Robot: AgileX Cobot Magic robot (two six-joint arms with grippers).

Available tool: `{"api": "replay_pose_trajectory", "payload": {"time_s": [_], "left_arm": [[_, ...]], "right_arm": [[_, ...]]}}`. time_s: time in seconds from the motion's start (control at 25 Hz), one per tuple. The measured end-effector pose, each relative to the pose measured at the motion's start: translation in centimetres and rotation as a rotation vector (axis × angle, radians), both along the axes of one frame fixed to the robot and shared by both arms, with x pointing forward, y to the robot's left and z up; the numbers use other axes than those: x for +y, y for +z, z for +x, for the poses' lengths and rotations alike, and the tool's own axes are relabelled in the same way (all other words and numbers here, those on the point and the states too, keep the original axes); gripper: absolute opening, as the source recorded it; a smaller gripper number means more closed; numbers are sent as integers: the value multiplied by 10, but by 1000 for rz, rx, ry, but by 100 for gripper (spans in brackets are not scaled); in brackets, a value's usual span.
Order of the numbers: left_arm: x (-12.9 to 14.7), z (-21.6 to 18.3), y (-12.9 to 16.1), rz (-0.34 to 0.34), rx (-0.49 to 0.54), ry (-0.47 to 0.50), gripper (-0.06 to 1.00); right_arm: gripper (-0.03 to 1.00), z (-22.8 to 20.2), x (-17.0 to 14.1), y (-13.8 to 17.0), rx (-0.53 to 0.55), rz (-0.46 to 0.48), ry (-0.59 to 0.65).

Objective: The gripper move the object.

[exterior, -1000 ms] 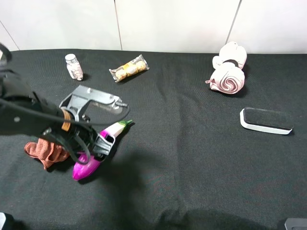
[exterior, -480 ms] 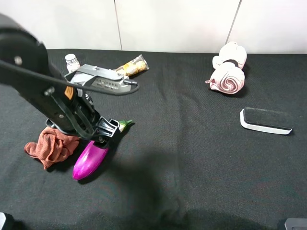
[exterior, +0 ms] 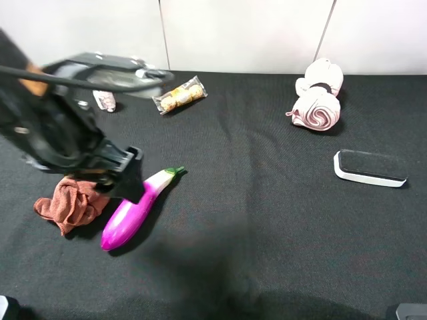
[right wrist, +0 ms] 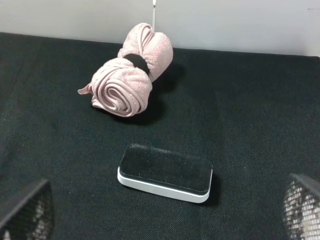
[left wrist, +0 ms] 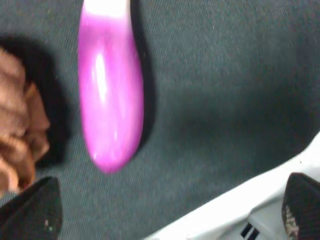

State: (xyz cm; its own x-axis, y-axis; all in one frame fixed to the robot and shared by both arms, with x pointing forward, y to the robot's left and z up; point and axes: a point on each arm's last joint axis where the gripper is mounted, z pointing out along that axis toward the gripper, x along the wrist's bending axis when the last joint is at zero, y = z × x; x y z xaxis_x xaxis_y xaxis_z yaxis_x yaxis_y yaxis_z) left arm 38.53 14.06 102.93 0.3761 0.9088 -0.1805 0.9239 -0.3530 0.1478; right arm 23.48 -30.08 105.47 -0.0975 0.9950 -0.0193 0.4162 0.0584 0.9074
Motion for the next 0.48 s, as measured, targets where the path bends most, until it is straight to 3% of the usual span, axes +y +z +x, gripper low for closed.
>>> {"api": "replay_pose_trajectory", "payload": {"time_s": [0.24,0.48], "left_arm": [[31,-26,32,13,-40,33,93],[69,-55,61,-11,-141,69,93]], "right_arm": [[69,0,0,0,0,0,0],[69,0,0,0,0,0,0]]}}
